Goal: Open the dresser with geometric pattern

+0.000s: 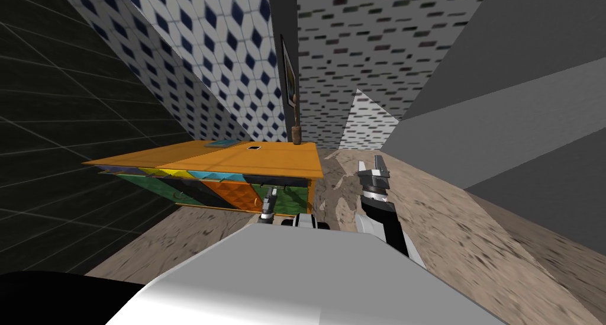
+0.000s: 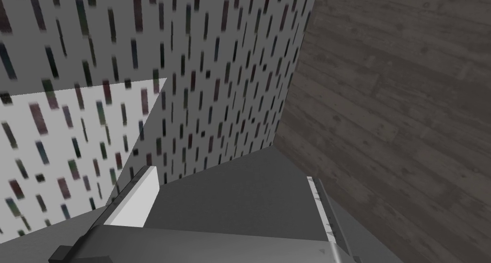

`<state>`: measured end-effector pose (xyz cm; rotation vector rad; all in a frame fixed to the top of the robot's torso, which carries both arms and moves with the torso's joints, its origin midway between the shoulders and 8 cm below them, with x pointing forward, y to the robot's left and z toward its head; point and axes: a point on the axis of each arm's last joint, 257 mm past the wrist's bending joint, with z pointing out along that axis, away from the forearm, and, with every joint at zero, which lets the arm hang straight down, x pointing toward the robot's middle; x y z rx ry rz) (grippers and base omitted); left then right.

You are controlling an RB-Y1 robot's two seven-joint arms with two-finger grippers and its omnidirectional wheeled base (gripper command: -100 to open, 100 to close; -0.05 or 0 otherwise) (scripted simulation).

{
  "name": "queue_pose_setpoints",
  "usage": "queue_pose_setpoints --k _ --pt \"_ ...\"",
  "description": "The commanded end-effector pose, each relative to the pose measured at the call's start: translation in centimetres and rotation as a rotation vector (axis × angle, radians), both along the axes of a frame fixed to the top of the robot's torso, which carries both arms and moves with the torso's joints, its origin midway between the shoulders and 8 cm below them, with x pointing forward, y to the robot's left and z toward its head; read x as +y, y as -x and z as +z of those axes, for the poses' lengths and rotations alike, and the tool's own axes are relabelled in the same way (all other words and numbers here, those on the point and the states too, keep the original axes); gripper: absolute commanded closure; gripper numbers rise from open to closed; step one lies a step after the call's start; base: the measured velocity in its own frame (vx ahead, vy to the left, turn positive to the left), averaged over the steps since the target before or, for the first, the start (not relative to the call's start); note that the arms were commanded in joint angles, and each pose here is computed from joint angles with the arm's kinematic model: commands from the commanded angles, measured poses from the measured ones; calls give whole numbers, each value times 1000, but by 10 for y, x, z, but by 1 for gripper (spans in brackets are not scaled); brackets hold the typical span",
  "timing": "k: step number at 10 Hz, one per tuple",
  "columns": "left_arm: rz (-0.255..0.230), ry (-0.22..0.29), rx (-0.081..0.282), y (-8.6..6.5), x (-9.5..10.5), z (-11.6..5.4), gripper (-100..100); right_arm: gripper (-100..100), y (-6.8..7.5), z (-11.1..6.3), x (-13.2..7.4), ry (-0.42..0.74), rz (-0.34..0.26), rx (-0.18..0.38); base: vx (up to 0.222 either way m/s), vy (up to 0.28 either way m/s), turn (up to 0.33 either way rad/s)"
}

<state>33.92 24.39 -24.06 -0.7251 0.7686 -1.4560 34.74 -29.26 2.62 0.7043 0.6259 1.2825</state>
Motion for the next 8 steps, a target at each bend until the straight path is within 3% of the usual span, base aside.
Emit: queue_pose_setpoints --k 1,2,4,8 --pt "-1 0 0 23 -3 -4 100 0 0 0 0 0 0 0 52 17 7" --pt "-2 0 0 31 -4 -6 100 0 0 0 0 0 0 0 62 5 15" --pt "-7 1 -8 20 -3 2 100 0 0 0 0 0 0 0 -22 -10 13" --pt "-16 -1 -2 4 -1 12 100 0 0 0 0 0 0 0 -153 -13 21"
